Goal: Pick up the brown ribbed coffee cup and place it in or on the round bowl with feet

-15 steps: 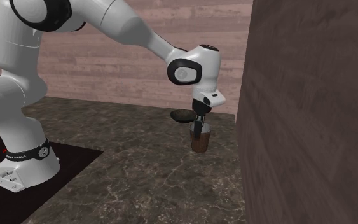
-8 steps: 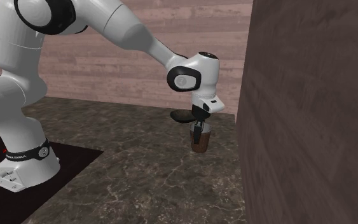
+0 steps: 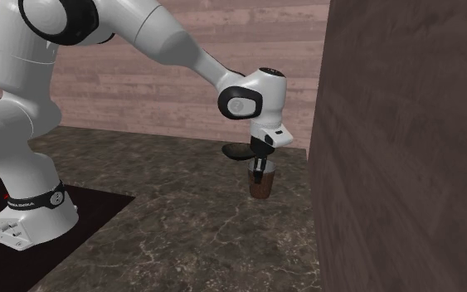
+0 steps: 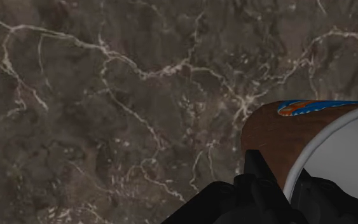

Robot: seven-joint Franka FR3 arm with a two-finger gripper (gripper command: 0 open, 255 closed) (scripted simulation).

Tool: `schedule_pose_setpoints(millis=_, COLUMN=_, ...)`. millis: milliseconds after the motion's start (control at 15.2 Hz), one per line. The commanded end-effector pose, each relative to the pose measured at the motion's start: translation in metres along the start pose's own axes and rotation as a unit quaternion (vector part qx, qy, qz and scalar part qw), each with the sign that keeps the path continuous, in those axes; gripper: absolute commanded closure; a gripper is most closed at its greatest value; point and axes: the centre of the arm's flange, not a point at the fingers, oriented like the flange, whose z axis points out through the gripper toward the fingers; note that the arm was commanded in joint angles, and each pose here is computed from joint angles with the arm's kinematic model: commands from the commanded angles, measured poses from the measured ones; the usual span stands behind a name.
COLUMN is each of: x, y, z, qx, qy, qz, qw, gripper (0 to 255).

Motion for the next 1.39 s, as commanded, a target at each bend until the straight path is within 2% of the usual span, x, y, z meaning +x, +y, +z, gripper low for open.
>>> schedule_pose_setpoints(millis=0, x=0.000, y=0.000, z=0.001, qx=0.000, qy=-0.001, qz=0.000, qw=1.0000, gripper=255)
schedule_pose_setpoints(millis=330, x=0.000, y=0.000, z=0.001, qx=0.000, qy=-0.001, qz=0.000, qw=1.0000, gripper=255)
schedule_pose_setpoints(millis=1320, x=-0.006, y=-0.011, z=-0.078, qx=0.000, qy=-0.001, qz=0.000, qw=1.0000, gripper=255)
